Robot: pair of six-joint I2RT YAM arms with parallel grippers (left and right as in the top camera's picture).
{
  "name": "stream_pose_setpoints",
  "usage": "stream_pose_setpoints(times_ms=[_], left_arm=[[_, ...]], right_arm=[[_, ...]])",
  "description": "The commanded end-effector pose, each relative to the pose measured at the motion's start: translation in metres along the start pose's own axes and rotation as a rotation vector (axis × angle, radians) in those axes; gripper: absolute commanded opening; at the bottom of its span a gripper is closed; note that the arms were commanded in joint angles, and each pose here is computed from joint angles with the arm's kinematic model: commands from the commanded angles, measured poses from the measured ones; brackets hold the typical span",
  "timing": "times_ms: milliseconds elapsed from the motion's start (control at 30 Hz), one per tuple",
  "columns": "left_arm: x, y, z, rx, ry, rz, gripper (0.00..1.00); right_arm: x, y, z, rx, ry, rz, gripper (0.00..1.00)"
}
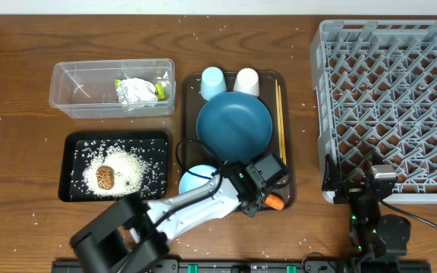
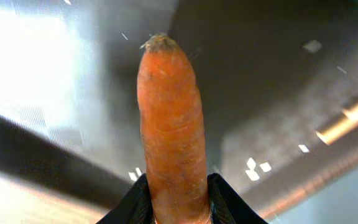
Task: Sort waste into correct bins and load items into the dishwasher rack
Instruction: 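Lift the carrot and carry it left over the black tray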
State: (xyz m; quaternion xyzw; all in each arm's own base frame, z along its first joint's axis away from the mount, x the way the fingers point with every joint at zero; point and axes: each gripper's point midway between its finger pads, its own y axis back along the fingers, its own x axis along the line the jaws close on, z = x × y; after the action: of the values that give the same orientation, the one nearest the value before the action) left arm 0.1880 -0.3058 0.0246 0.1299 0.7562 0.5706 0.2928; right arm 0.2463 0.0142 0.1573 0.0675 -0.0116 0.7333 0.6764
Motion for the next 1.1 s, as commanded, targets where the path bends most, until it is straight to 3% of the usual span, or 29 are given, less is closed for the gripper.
stream_pose_setpoints(times_ms=[0,267,433,867,1067], left_arm=[[-0.008,0.020,-0.007,0.034,-0.017,-0.052,0.28],[-0.023,0.052,-0.013,0.064,-0.057,-0.146,0.27],[-0.022,0.069,0.010,0.034,-0.002,-0.148,0.27],[0.002,0.133,0.152,-0.158,0.198,-0.138,0.27],[0.037,0.153,0.226,-0.253,0.334,-0.094,0.27]], right_arm=[[-0.002,0.000,-0.001,0.003,0.012,-0.009,0.99],[-0.002,0.000,-0.001,0.003,0.012,-0.009,0.99],[-0.002,0.000,-0.001,0.003,0.012,-0.009,0.99],[-0.002,0.000,-0.001,0.003,0.012,-0.009,0.99],[-0.002,0.000,-0.001,0.003,0.012,-0.009,0.99]])
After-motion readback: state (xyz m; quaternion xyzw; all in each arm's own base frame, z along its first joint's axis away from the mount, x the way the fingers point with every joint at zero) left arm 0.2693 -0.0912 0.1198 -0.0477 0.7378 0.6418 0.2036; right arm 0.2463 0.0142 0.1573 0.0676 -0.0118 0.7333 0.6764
